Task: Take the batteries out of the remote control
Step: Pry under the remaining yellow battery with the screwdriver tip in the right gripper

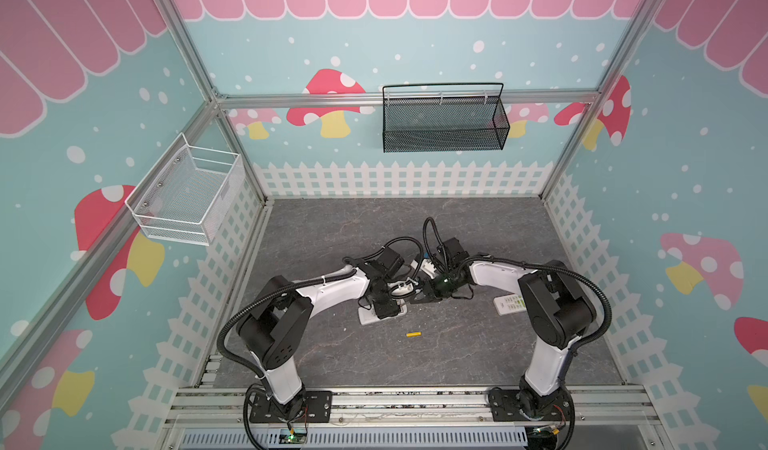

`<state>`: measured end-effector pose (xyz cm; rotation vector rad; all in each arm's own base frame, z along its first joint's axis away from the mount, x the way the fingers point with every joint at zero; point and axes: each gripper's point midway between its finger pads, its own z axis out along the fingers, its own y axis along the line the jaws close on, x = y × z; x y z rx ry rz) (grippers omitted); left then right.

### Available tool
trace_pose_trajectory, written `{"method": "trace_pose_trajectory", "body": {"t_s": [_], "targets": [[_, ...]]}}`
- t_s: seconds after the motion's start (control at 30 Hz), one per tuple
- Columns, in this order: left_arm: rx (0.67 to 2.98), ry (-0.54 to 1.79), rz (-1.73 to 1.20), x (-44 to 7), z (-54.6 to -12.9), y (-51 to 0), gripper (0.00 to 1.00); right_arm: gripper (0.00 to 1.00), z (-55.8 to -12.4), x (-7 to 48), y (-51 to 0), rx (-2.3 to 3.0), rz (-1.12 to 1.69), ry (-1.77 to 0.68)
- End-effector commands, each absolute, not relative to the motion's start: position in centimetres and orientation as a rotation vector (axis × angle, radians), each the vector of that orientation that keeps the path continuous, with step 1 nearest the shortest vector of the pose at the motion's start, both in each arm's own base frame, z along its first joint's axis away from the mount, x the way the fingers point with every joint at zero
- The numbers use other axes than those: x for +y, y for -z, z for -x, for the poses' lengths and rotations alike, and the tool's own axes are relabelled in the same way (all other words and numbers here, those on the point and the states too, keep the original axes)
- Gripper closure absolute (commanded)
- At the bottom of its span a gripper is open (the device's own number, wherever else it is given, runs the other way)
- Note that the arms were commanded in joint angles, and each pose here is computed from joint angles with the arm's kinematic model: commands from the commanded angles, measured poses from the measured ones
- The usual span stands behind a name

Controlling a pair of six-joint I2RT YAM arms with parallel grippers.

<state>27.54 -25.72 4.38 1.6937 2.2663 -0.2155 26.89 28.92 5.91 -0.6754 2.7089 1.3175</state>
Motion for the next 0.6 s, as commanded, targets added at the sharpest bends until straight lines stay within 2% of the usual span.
{"method": "trace_pose_trajectory", "body": {"t_s": [0.0, 0.17, 0.57], "targets": [[2.252, 0.255, -1.663, -27.1, -28.1, -5.2, 0.35, 1.0, -26.7, 29.0, -7.0, 2.668, 0.69, -1.35], [2.258, 0.253, -1.665, -27.4, -28.3, -5.2, 0.38, 1.0, -26.7, 29.1, -7.7, 2.639, 0.688, -1.376], [2.279, 0.262, -1.691, -27.0, -27.0, -4.9, 0.36, 1.0, -27.0, 29.5, -7.9, 2.611, 0.655, -1.437]]}}
